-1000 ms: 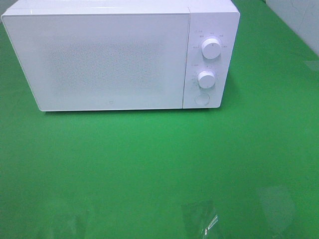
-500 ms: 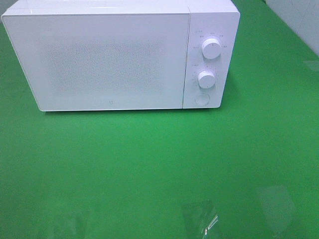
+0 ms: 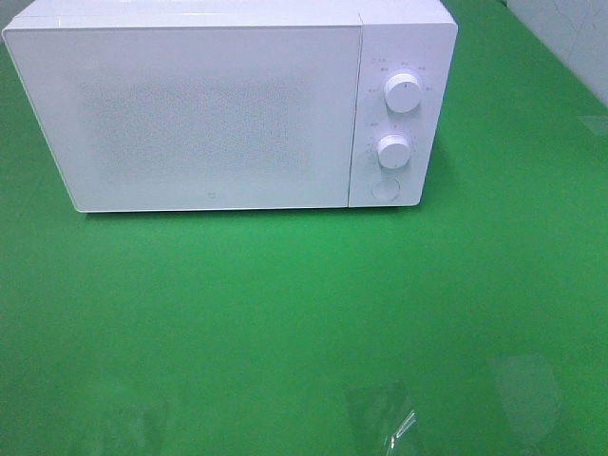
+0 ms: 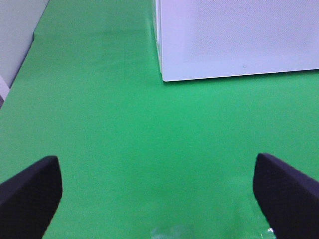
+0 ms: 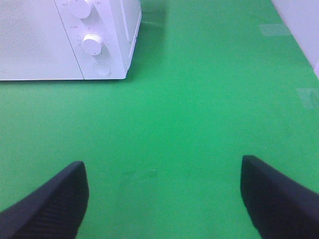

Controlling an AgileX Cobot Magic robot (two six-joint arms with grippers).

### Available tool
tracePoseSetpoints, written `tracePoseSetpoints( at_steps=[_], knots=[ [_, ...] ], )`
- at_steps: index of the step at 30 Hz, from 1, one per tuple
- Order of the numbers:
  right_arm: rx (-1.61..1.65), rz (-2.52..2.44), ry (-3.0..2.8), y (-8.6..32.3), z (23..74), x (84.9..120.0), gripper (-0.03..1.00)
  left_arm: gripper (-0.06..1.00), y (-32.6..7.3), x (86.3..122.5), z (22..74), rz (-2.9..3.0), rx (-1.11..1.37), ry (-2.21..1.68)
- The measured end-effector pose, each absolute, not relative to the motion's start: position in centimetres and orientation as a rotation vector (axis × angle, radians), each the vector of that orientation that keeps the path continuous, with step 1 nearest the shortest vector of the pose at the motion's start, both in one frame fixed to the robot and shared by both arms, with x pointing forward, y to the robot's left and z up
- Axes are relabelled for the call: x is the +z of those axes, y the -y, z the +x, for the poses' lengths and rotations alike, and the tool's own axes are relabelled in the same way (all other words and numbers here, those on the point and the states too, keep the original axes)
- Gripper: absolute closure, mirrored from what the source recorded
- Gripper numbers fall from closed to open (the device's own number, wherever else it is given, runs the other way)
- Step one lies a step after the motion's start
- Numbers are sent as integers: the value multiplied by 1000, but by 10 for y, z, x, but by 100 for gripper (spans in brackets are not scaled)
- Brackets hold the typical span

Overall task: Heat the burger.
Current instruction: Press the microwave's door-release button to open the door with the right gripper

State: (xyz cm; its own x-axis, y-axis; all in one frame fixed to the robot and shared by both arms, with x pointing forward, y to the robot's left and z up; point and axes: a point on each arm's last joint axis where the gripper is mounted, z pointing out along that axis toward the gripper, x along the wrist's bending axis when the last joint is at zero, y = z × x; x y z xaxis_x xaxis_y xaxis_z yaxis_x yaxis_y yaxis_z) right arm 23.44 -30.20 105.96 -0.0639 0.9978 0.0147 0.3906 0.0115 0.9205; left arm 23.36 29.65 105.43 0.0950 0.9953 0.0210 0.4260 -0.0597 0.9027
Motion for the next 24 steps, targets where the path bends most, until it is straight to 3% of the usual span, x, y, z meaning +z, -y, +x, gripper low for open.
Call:
tracePoseSetpoints(
  at_steps=[18,24],
  knots=[
    [1039,1474,-1567,299,252,1070,14,-1,-297,1054,234,1600,930,-1436],
    [1062,1469,-1564,297,268,1075,8,-1,-297,1054,234,1600,930,-1436]
  ],
)
